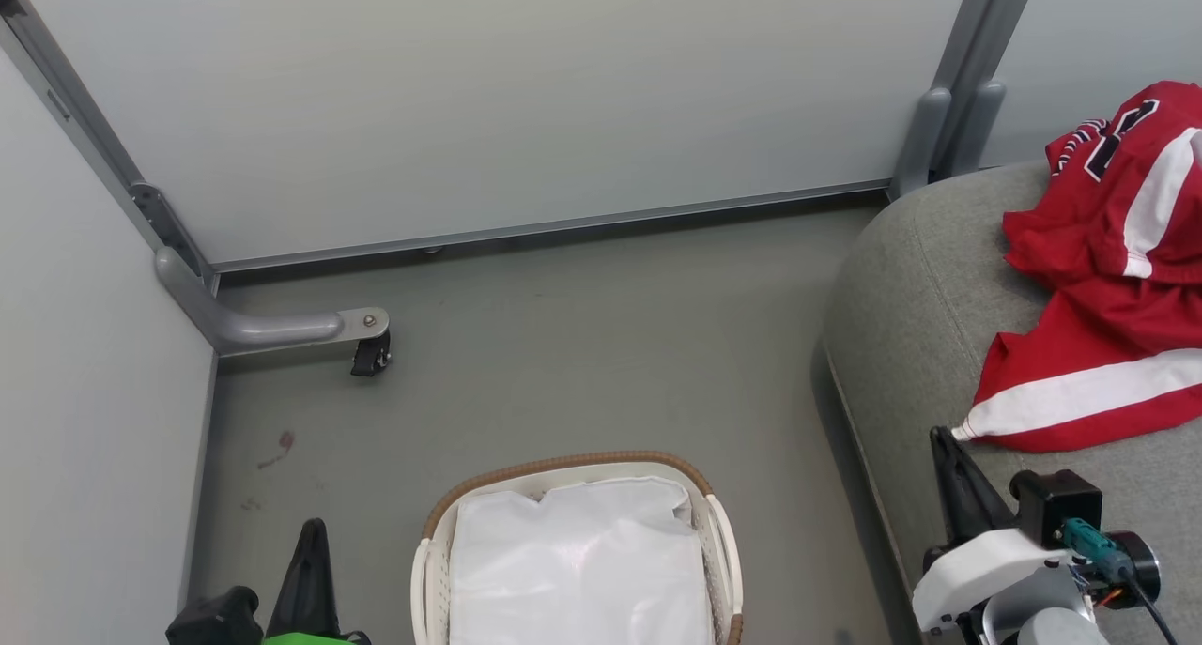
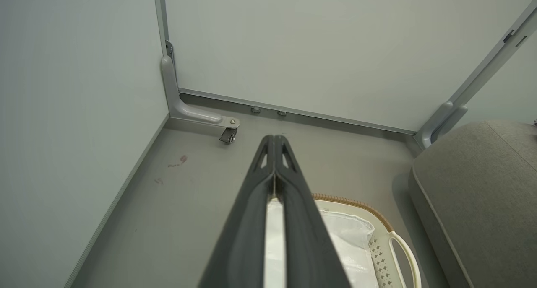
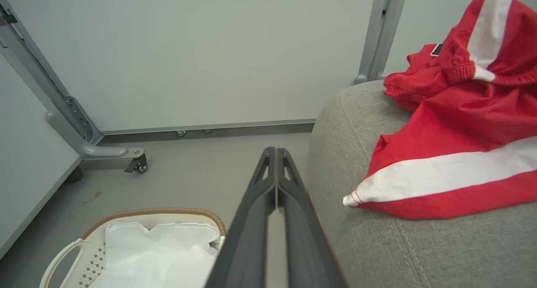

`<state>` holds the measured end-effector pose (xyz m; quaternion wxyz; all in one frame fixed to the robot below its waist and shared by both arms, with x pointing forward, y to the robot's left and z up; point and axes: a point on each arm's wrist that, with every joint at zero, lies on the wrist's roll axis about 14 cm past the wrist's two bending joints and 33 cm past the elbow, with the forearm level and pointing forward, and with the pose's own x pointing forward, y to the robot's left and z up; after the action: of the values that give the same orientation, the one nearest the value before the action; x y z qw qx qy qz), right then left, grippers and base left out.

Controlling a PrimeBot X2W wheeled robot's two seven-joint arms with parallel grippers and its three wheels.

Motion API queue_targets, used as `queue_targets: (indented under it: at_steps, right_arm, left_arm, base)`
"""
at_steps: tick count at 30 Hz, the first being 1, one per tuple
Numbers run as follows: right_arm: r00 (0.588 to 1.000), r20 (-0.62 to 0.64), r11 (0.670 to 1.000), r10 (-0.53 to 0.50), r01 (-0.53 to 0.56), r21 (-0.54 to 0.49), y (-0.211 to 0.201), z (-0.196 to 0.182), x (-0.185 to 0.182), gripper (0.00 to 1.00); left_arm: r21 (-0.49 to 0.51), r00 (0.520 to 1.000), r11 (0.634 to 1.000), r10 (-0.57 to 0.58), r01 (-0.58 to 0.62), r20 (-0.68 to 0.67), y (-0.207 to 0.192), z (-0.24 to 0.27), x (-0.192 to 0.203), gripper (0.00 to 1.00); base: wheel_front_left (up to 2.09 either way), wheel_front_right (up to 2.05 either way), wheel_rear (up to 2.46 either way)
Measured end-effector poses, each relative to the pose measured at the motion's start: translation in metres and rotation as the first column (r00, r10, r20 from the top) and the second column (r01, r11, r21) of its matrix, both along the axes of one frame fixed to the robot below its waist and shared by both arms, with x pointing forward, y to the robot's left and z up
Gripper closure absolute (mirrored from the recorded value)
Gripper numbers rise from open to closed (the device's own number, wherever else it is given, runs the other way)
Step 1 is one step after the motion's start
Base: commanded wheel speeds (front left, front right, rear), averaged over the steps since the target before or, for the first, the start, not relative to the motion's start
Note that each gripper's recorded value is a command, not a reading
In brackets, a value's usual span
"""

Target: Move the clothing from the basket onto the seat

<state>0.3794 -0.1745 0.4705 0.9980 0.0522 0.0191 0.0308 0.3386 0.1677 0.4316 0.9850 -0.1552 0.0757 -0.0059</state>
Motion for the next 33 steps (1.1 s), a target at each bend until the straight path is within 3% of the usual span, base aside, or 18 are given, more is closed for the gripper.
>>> queue_targets:
  at_steps: [7, 15, 33]
  right_arm:
    - [0.998, -0.042, 0.992, -0.041, 0.046, 0.119, -0.007, -0.006, -0.001, 1.00]
    - [0.996, -0.053, 0.961, -0.073, 0.084, 0.265, -0.011, -0.002, 0.000, 1.00]
    - [0.990, -0.089, 0.839, -0.108, 0.139, 0.526, -0.019, 0.001, 0.002, 1.00]
  left_arm:
    - [-0.098, 0.999, 0.994, 0.039, -0.043, -0.036, 0.005, -0.004, -0.001, 1.00]
    - [-0.216, 0.995, 0.972, 0.083, -0.094, -0.058, 0.012, -0.003, 0.001, 1.00]
    - [-0.445, 0.988, 0.882, 0.137, -0.156, -0.075, 0.020, 0.008, 0.013, 1.00]
  base:
    - [0.00, 0.00, 0.00]
    - [0.00, 0.00, 0.00]
    - [0.00, 0.00, 0.00]
